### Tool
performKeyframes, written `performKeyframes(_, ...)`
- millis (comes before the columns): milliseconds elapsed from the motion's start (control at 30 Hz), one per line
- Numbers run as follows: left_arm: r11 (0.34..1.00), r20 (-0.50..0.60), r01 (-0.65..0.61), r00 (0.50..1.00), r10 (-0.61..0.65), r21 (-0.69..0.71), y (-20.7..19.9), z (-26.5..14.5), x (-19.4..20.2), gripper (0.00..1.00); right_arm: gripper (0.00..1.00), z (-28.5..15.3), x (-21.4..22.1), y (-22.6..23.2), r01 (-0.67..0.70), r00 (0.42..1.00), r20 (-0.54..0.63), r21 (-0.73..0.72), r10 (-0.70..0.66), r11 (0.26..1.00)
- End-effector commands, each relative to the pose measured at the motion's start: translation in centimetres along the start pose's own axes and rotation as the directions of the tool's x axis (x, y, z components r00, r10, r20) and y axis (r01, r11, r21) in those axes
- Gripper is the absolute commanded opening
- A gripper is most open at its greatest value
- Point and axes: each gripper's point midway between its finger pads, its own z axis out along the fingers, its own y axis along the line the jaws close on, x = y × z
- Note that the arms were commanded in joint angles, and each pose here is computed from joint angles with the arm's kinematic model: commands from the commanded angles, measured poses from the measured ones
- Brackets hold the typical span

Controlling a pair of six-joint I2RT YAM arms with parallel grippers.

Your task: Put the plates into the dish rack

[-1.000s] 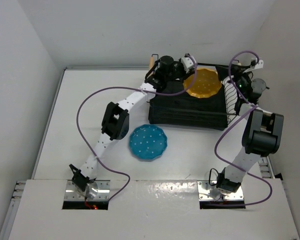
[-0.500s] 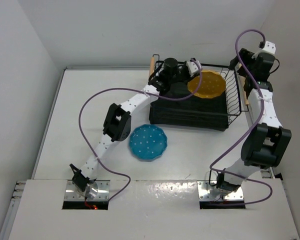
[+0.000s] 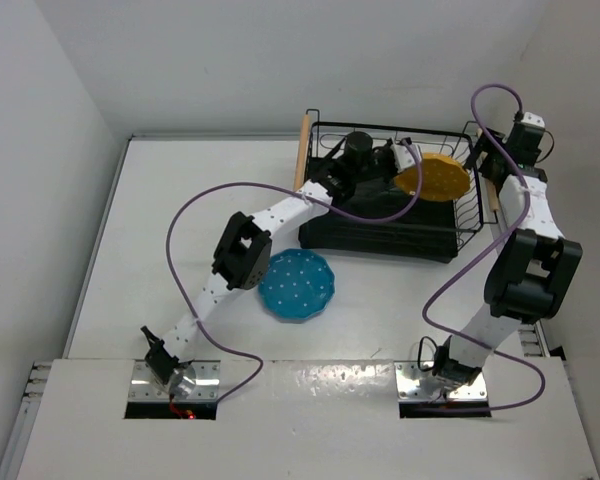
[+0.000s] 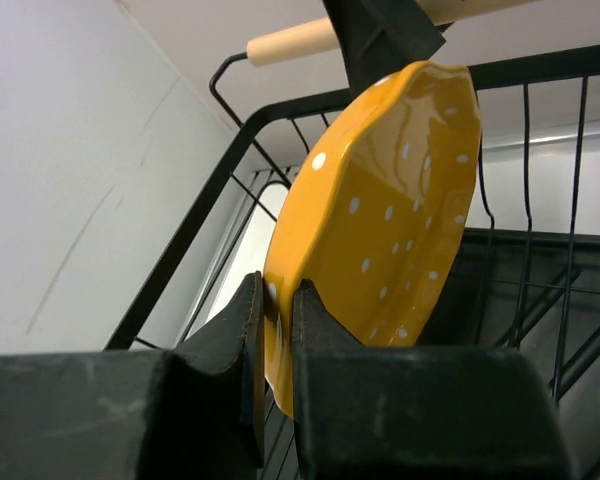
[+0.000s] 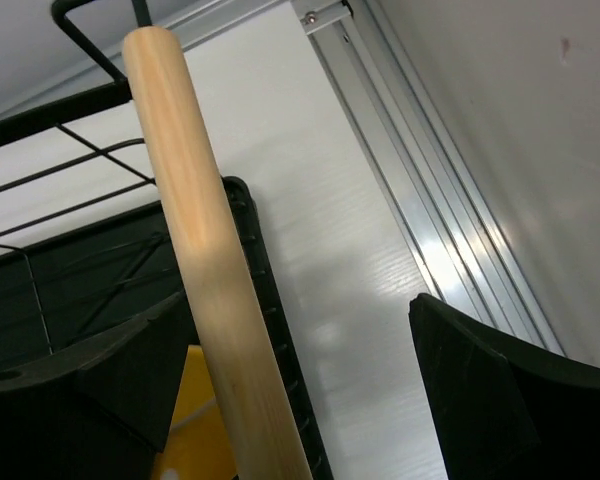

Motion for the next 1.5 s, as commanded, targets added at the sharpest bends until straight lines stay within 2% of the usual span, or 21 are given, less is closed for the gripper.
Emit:
performKeyframes(0, 0.994, -0.069, 0.078, 0.995, -0.073, 0.072, -3.1, -0.2, -1.0, 0.0, 0.89, 0.8, 1.8, 1.6, -0.008, 0.998, -0.06, -0.075, 0.004, 0.997)
performKeyframes(67, 0.994, -0.117, 0.107, 0.987, -0.11, -0.038, -1.2, -0.7, -0.8, 0.0, 0.89, 0.9, 1.5, 1.9, -0.008, 0.999, -0.045, -0.099, 0.003, 0.995)
performKeyframes(167, 0.972, -0.154, 0.207, 0.963, -0.222, -0.111, -0.4, -1.4, -1.1, 0.0, 0.89, 1.1, 1.8, 2.1, -0.012, 0.999, -0.046, -0.106, 0.007, 0.994)
performKeyframes(267, 0.943, -0.183, 0.315, 0.926, -0.331, -0.11, -1.2, -2.1, -1.5, 0.0, 0.87, 1.2, 1.8, 2.4, -0.017, 0.999, -0.045, -0.122, 0.011, 0.992)
performKeyframes(367, 0.913, -0.241, 0.399, 0.881, -0.408, -0.086, -2.4, -3.2, 0.6, 0.0, 0.85, 1.2, 1.6, 2.5, -0.025, 0.999, -0.037, -0.125, 0.02, 0.992)
performKeyframes(500, 0.911, -0.253, 0.403, 0.876, -0.411, -0.085, -2.7, -3.5, 0.9, 0.0, 0.83, 1.4, 1.9, 2.9, -0.03, 0.999, -0.03, -0.149, 0.026, 0.988)
performKeyframes(667, 0.939, -0.281, 0.339, 0.896, -0.342, -0.061, -2.7, -3.9, 2.5, 0.0, 0.83, 1.3, 2.6, 3.2, -0.034, 0.999, -0.033, -0.17, 0.029, 0.985)
performKeyframes(800, 0.961, -0.268, 0.273, 0.929, -0.254, 0.035, -3.9, -3.8, 2.7, 0.0, 0.83, 1.2, 2.5, 3.1, -0.028, 0.999, -0.027, -0.171, 0.024, 0.985)
performKeyframes(933, 0.958, -0.201, 0.238, 0.958, -0.204, 0.161, -5.1, -3.4, 0.9, 0.0, 0.83, 1.2, 2.4, 3.2, -0.027, 0.999, -0.028, -0.175, 0.023, 0.984)
performKeyframes(1067, 0.943, -0.226, 0.273, 0.947, -0.229, 0.188, -6.0, -3.8, 1.2, 0.01, 0.86, 1.1, 2.3, 3.1, -0.018, 1.0, -0.021, -0.175, 0.015, 0.984)
performKeyframes(1167, 0.934, -0.307, 0.34, 0.905, -0.294, 0.108, -6.2, -4.4, 3.6, 0.02, 0.88, 1.1, 2.2, 3.1, -0.016, 1.0, -0.018, -0.176, 0.013, 0.984)
performKeyframes(1233, 0.935, -0.324, 0.349, 0.893, -0.312, 0.06, -5.7, -4.6, 4.0, 0.02, 0.88, 1.0, 2.3, 3.2, -0.014, 1.0, -0.02, -0.178, 0.011, 0.984)
performKeyframes(1467, 0.905, -0.375, 0.42, 0.852, -0.365, 0.072, -7.4, -5.5, 4.9, 0.1, 0.9, 1.0, 2.4, 3.3, -0.015, 1.0, -0.023, -0.186, 0.011, 0.983)
